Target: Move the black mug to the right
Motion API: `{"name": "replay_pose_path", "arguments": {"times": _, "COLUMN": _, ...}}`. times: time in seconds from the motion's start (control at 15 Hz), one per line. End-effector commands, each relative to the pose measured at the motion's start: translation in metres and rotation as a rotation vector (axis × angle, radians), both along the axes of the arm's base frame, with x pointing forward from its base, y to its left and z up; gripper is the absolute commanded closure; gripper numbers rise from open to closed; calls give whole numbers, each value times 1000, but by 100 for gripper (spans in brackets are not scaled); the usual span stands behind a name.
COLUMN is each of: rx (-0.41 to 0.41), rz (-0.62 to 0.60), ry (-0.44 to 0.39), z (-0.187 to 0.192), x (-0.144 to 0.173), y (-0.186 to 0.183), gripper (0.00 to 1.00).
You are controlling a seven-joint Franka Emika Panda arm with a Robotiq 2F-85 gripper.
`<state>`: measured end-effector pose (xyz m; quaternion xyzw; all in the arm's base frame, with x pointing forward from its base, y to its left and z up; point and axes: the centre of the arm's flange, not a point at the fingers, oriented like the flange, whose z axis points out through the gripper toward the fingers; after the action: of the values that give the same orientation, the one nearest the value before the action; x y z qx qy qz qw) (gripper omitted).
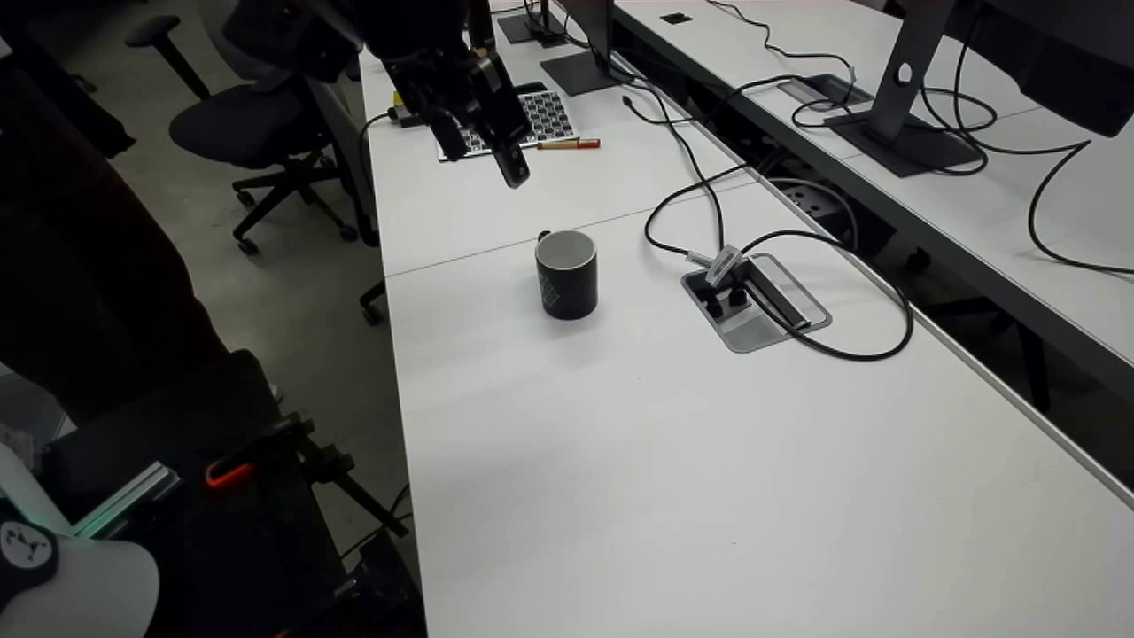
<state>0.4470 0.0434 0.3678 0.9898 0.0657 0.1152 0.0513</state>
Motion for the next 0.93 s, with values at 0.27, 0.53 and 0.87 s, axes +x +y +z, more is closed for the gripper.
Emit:
{"name": "replay_pose_path", "arguments": {"times": 0.27, "rx": -35, "rz": 36, "ry": 8, "z": -15, "x": 23, "y": 11, "gripper": 0}}
{"name": "replay_pose_path", "arguments": {"times": 0.53, "rx": -35, "rz": 36, "ry": 4, "z": -13, "x": 22, "y": 11, "gripper": 0}}
{"name": "replay_pose_path", "arguments": {"times": 0.87, "rx": -19, "rz": 90, "ry": 42, "z": -36, "x": 40, "y": 32, "gripper": 0}}
